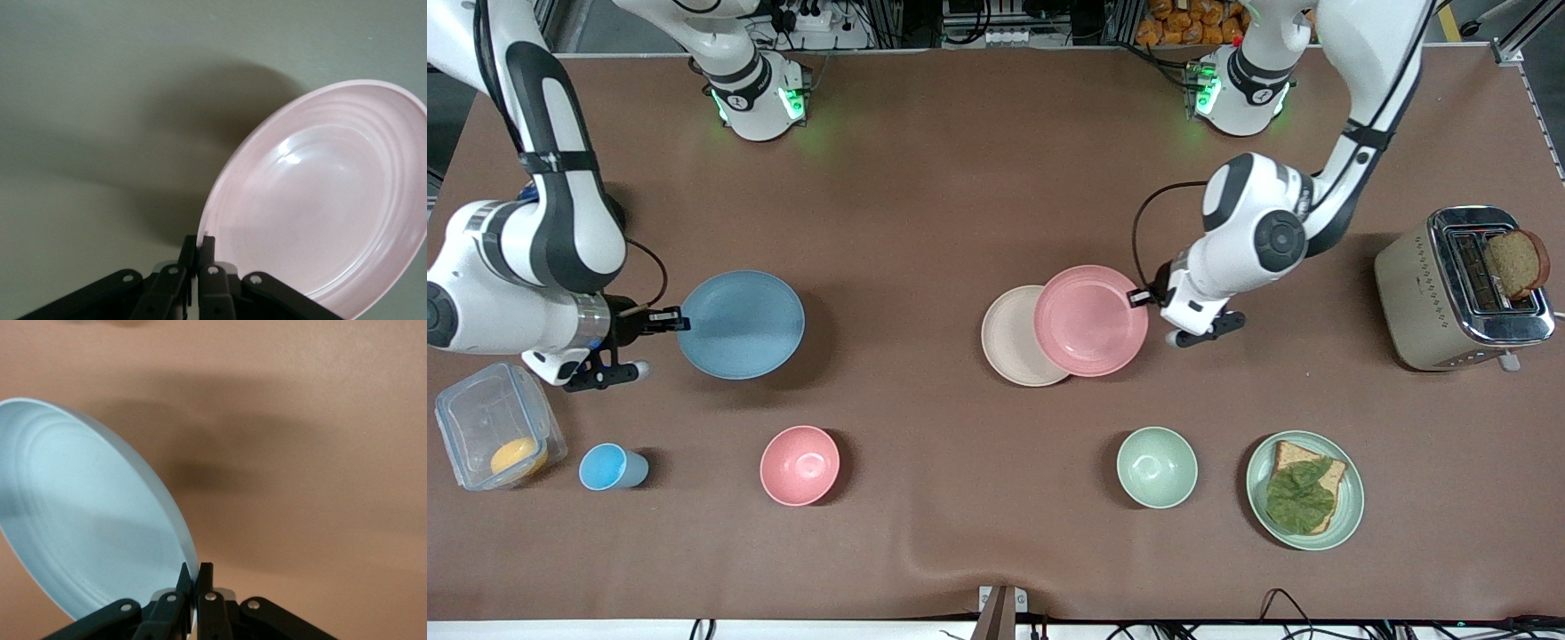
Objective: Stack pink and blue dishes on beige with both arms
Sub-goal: 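Place the pink plate on the beige plate with the left gripper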
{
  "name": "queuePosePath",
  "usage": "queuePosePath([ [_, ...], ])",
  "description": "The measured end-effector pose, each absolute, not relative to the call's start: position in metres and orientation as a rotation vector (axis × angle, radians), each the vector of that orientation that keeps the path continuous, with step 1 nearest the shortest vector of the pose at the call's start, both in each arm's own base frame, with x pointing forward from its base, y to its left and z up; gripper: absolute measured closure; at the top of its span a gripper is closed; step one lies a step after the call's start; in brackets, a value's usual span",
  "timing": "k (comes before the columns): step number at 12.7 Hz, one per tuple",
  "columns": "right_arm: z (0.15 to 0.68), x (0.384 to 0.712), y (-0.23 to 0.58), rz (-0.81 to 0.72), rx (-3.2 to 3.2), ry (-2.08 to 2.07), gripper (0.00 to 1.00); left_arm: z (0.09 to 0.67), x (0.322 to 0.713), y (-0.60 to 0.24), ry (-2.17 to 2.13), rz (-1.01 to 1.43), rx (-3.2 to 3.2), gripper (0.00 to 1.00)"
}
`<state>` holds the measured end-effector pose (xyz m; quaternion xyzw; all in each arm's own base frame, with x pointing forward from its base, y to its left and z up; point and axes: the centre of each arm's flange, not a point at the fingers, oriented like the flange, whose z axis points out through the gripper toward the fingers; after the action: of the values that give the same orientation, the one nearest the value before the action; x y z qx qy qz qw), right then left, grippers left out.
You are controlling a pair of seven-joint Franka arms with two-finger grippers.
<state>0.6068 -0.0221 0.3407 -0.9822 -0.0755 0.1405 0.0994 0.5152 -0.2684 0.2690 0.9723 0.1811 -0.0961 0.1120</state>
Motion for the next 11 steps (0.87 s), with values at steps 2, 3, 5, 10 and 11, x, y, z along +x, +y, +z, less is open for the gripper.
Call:
queuePosePath([
  [2,0.350,0.611,-0.008,0.415,-2.892,-0.254,0.95,0.255,0.508,-0.293,0.575,-0.276,2.833,0.95],
  [3,0.352,0.612,0.004,0.405,-2.871,-0.262,0.95,0.250,0.508,-0.301,0.593,-0.282,2.824,0.95],
  [5,0.351,0.614,0.031,0.375,-2.844,-0.295,0.95,0.242,0.510,-0.313,0.623,-0.289,2.805,0.95],
  [10,0.345,0.615,0.069,0.369,-2.850,-0.309,0.95,0.227,0.512,-0.321,0.638,-0.293,2.786,0.95],
  [11,0.345,0.615,0.073,0.369,-2.853,-0.299,0.95,0.225,0.514,-0.322,0.640,-0.293,2.782,0.95],
])
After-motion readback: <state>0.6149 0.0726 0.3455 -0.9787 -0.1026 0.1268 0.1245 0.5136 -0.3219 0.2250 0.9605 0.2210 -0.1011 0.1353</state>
